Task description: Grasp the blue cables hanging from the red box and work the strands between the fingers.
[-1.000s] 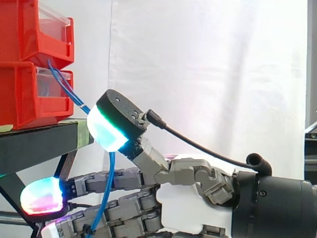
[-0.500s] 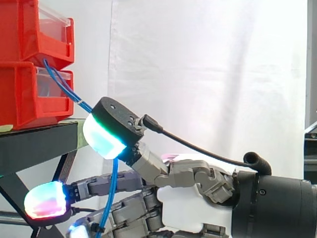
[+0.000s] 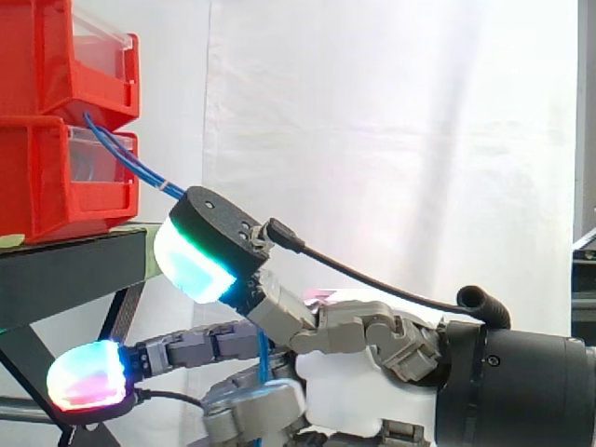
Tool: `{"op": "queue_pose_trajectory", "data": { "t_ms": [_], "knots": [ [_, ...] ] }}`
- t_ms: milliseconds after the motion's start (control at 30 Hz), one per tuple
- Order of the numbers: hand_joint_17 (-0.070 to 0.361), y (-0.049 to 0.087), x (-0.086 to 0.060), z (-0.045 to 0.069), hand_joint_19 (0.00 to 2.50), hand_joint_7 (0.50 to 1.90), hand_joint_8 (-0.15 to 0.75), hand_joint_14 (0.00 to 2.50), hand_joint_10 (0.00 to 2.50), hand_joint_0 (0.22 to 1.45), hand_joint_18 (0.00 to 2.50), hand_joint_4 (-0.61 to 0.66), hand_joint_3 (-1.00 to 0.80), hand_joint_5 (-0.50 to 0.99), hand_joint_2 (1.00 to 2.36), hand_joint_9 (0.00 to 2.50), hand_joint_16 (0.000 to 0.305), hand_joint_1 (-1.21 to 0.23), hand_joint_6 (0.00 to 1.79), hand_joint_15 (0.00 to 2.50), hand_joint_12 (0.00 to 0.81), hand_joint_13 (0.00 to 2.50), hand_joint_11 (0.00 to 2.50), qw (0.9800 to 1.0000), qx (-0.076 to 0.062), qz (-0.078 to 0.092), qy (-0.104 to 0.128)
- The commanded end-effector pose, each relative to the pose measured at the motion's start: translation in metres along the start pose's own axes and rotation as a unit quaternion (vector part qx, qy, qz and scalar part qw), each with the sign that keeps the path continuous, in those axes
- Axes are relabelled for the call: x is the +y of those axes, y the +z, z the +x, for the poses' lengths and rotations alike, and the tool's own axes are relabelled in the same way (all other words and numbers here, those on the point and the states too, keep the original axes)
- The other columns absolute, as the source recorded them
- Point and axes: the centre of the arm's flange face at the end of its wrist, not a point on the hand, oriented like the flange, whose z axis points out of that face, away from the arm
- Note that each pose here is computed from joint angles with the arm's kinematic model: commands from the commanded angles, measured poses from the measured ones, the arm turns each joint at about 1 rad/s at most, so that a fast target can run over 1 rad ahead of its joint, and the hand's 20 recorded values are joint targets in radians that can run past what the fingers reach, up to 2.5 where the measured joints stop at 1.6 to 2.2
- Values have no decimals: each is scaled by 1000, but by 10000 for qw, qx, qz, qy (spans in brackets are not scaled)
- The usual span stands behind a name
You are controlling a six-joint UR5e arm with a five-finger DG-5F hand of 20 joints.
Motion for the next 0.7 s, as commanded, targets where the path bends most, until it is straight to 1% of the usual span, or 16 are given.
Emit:
{"op": "queue_pose_trajectory", "data": {
  "t_ms": [0,33,67,100,133,167,233,267,300,367,400,433,500,600,633,667],
  "knots": [
    [135,0,0,0,810,718,353,375,1322,753,979,273,-1000,-117,1000,901,60,-469,8,1381,446,1169,1385,10000,1,0,0],
    [139,0,0,0,945,722,357,788,1542,754,1094,276,-1000,-111,1000,876,62,-470,7,1322,437,1138,1378,10000,1,0,0],
    [138,0,0,0,969,723,360,811,1595,753,1093,275,-1000,-110,1000,871,61,-471,7,1325,438,1135,1373,10000,1,0,0],
    [139,0,0,0,1092,727,362,1239,1812,752,1184,283,-1000,-97,1000,850,62,-472,7,1226,436,1094,1344,10000,1,0,0],
    [136,0,0,0,1198,730,361,1536,2000,751,1280,287,-1000,-92,1000,826,60,-475,7,1185,424,1080,1370,10000,1,0,0],
    [132,0,0,0,1298,732,362,1744,2172,750,1337,291,-1000,-80,1000,817,59,-476,8,1150,425,1071,1357,10000,1,0,0],
    [121,0,0,0,1649,742,359,2293,2500,748,1486,295,-1000,-61,1000,807,54,-479,8,1140,426,1021,1449,10000,1,0,0],
    [122,0,0,0,1655,745,359,2397,2500,746,1499,299,-1000,-55,1000,804,54,-479,8,1162,433,1013,1481,10000,1,0,0],
    [124,0,0,0,1544,774,365,2500,2500,741,1487,312,-1000,-22,1000,782,55,-481,8,1201,437,994,1569,10000,1,0,0],
    [134,0,0,0,1372,825,382,2500,2500,737,1521,335,-1000,34,1000,775,60,-483,11,1244,444,1021,1694,10000,1,0,0],
    [138,0,0,0,1309,894,382,2500,2500,734,1564,362,-1000,79,1000,789,61,-483,11,1281,462,1066,1781,10000,1,0,0],
    [149,0,0,0,1142,978,398,2500,2500,731,1605,378,-1000,131,1000,836,66,-484,13,1341,488,1137,1945,10000,1,0,0],
    [161,0,0,0,977,1049,418,2500,2500,725,1691,378,-1000,149,1000,884,71,-483,13,1419,530,1279,2104,10000,1,0,0],
    [174,1,1,1,848,1174,456,2500,2500,720,1849,346,-1000,190,1000,1012,77,-484,9,1524,585,1472,2377,10000,0,-14,7],
    [179,2,1,0,811,1227,459,2500,2500,714,1983,317,-1000,207,1000,1111,239,-487,6,1539,609,1593,2489,10000,-8,-20,10],
    [180,1,1,1,774,1244,466,2500,2500,713,2014,318,-1000,209,1000,1156,240,-488,5,1554,620,1638,2500,10000,0,-14,7]
  ]
}}
